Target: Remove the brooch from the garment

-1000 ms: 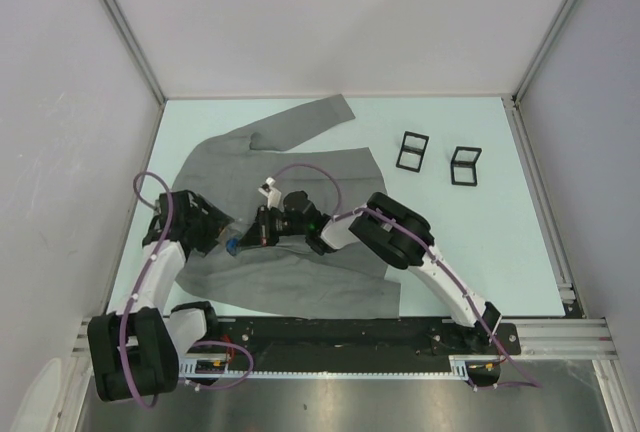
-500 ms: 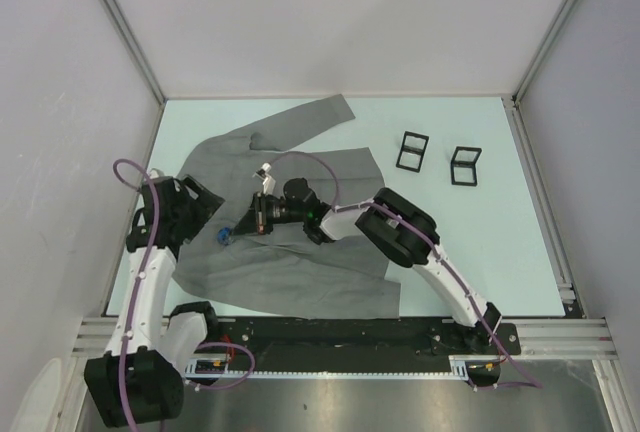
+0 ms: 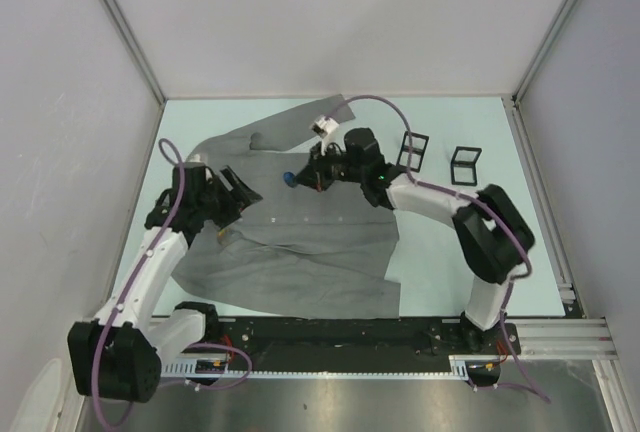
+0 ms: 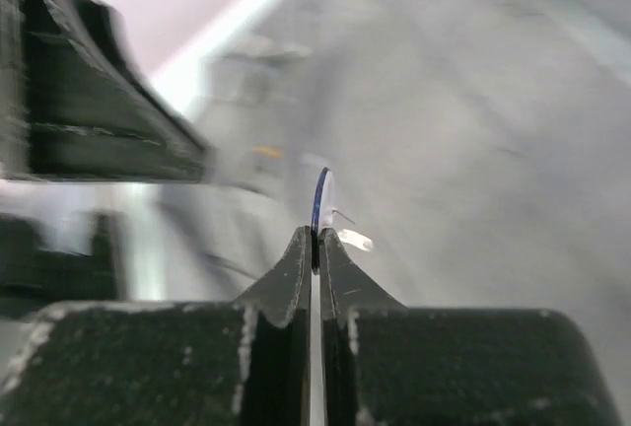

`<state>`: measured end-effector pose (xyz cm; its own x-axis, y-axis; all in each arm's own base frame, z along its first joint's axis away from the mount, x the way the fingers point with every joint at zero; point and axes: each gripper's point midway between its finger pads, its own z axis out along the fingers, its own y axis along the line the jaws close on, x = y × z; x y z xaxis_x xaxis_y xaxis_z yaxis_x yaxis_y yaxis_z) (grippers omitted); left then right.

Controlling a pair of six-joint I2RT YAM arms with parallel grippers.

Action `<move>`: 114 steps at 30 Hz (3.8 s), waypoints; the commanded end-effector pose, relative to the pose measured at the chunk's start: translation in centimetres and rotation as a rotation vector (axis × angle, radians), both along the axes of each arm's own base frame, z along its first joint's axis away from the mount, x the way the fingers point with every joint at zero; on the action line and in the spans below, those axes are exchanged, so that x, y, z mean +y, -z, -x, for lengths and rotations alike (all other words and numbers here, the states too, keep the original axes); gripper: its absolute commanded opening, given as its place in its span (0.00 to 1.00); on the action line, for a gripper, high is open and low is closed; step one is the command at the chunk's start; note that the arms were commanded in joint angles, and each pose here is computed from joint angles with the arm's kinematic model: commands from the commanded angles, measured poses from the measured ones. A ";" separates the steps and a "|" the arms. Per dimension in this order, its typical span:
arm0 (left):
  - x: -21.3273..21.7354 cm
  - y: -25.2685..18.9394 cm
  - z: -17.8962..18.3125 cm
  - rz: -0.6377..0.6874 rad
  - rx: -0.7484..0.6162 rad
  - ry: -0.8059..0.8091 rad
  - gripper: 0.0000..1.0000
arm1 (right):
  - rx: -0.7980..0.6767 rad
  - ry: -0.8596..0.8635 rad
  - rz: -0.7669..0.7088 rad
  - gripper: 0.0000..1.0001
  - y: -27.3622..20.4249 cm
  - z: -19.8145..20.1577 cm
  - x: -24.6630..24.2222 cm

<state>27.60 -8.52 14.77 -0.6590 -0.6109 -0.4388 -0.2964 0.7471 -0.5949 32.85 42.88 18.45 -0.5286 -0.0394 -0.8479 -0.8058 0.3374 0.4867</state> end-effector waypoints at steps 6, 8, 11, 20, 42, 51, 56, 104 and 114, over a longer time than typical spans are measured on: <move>-9.7 -3.6 -0.7 0.333 0.009 0.135 0.76 | -0.717 0.232 0.436 0.00 3.0 2.2 -10.8; -11.2 -3.4 0.0 0.458 0.080 0.147 0.71 | -0.855 0.309 0.494 0.00 2.3 2.6 -11.8; -12.5 -2.5 0.3 0.493 0.131 0.152 0.70 | -0.963 0.329 0.508 0.00 0.8 3.9 -12.0; -16.3 -3.4 0.8 0.577 0.191 0.225 0.68 | -1.096 0.303 0.521 0.00 -1.1 6.9 -10.3; -19.3 -3.6 1.8 0.561 0.183 0.285 0.21 | -1.097 0.302 0.472 0.00 -2.1 8.1 -9.6; -17.8 -3.8 0.1 0.359 -0.067 0.374 0.00 | -0.846 0.435 0.462 0.63 -0.2 9.9 -9.9; -17.2 -5.3 0.1 0.239 -0.365 0.532 0.00 | -0.434 0.420 0.407 0.75 3.0 12.7 -11.6; -19.0 -10.5 8.6 0.614 -0.631 0.881 0.01 | 0.143 0.010 -0.287 0.36 -6.4 12.2 -11.2; -19.0 -10.5 8.9 0.615 -0.630 0.892 0.01 | 0.105 -0.021 -0.318 0.00 -7.5 12.7 -10.9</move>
